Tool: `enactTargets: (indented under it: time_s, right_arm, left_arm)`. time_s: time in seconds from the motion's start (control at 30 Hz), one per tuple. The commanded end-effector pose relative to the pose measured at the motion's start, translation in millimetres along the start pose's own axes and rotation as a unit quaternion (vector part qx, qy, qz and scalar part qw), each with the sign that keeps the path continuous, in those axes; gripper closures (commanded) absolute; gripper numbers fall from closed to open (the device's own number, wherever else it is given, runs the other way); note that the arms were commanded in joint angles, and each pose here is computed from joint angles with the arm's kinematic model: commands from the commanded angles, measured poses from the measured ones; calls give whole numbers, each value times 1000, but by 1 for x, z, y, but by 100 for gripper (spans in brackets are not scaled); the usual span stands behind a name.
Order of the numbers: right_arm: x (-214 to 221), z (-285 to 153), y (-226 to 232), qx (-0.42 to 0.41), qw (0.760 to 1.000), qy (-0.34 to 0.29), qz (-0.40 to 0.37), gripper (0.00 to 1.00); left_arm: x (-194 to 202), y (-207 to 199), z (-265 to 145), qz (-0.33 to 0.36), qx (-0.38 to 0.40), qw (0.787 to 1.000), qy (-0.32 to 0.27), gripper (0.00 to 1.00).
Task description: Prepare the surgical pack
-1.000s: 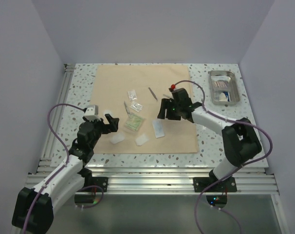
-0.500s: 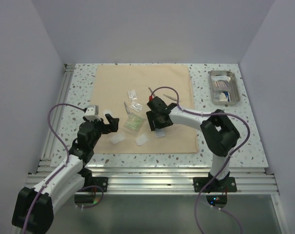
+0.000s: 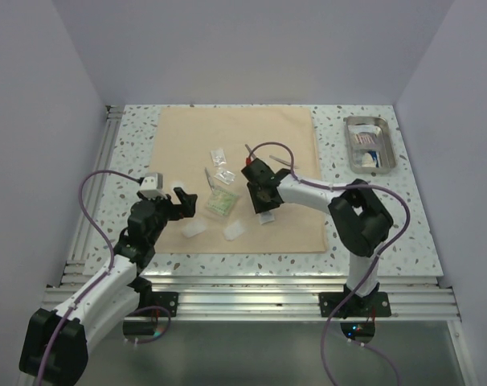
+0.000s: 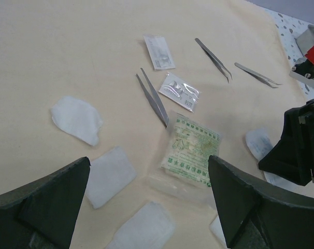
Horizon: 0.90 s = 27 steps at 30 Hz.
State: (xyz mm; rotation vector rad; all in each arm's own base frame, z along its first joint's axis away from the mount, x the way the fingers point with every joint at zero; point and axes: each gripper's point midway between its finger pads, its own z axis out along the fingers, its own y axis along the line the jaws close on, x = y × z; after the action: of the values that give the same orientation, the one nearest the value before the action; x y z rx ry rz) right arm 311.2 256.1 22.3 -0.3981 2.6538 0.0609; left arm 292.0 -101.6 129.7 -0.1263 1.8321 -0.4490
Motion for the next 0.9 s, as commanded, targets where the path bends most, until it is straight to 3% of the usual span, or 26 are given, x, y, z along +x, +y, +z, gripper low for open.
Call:
enactTargets:
  time_s: [0.0,0.17,0.33,0.47,0.67,0.7,0.87]
  right_arm:
    - [-39,-33,-22,27,997,-64,22,65]
    - [-79,-60,-80,25,989,-109,92,66]
    - [-110,-82,-197,79,959,-158,220,66]
    - [-134,-102,-282,129,897,-245,344,66]
    - [-122,-103,-399,187,782,-298,514,71]
    - [-124,-97,-407,188,763,-299,542,71]
    - [-120,-80,-428,218,709,-305,598,70]
  left_arm:
    - [-20,-10,1,11,13,1000,-25,0]
    - [-19,-10,2,11,15,1000,-22,0]
    - [-19,-10,2,11,14,1000,-21,0]
    - [-21,-9,1,12,11,999,-27,0]
    - [-20,-7,0,14,6,999,-30,0]
    - [-20,-7,1,14,7,999,-29,0]
    - [-20,-8,2,15,6,999,-29,0]
